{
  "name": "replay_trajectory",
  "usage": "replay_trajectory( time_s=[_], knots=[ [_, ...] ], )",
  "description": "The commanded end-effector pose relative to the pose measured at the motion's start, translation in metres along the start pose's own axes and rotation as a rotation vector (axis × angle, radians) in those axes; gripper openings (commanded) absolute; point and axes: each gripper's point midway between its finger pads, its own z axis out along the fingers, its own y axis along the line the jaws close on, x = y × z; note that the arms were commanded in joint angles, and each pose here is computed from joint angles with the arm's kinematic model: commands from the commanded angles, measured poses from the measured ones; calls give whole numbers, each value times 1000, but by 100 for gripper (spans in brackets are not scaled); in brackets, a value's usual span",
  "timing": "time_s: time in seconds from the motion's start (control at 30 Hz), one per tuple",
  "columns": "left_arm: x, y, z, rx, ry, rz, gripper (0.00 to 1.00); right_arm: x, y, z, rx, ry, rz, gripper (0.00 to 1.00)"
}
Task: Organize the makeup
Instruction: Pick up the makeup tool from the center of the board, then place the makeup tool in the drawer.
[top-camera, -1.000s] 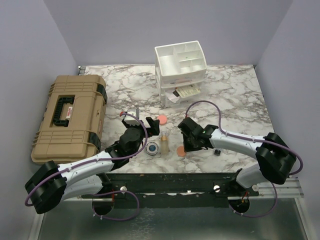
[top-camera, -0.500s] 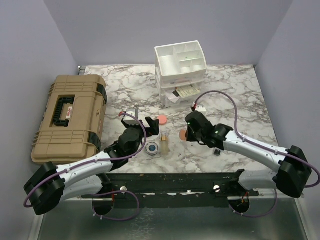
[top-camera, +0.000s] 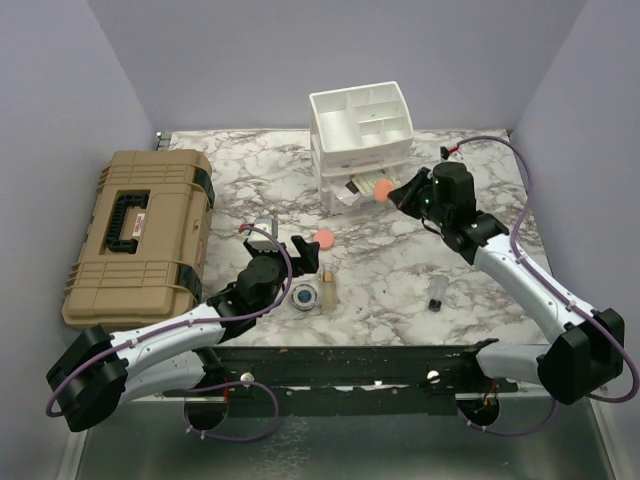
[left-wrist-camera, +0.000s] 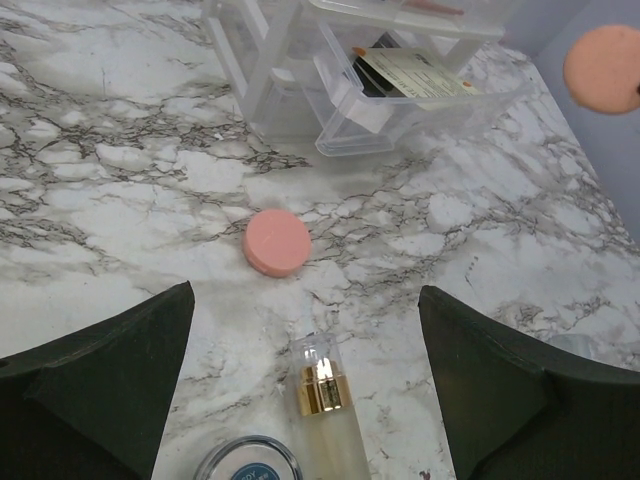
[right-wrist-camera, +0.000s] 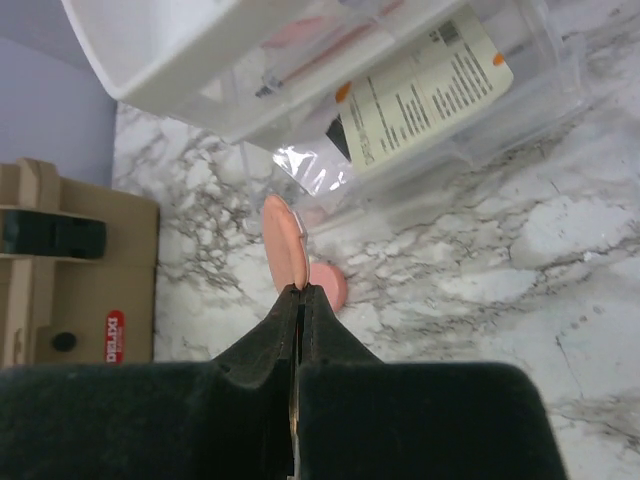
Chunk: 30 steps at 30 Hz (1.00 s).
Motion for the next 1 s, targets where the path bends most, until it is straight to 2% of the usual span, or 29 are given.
replay_trajectory(
  time_s=[0.0,0.4,0.67,0.8,0.97],
  knots=[
    [2,-5,-2,33,23,-9,96,-24,24,14,-140,-11,116,1],
    [10,-18,1,95,101,37,99,-38,11,62,-128,-22,326,1],
    [6,-22,2,104,111,47,99,-27,-4,93,-37,50,343,1],
    [1,-20,2,93,100,52,99,-34,-6,94,-64,-13,346,1],
    [-5,-20,5,86,87,52,99,-25,-11,107,-29,76,311,1]
  ],
)
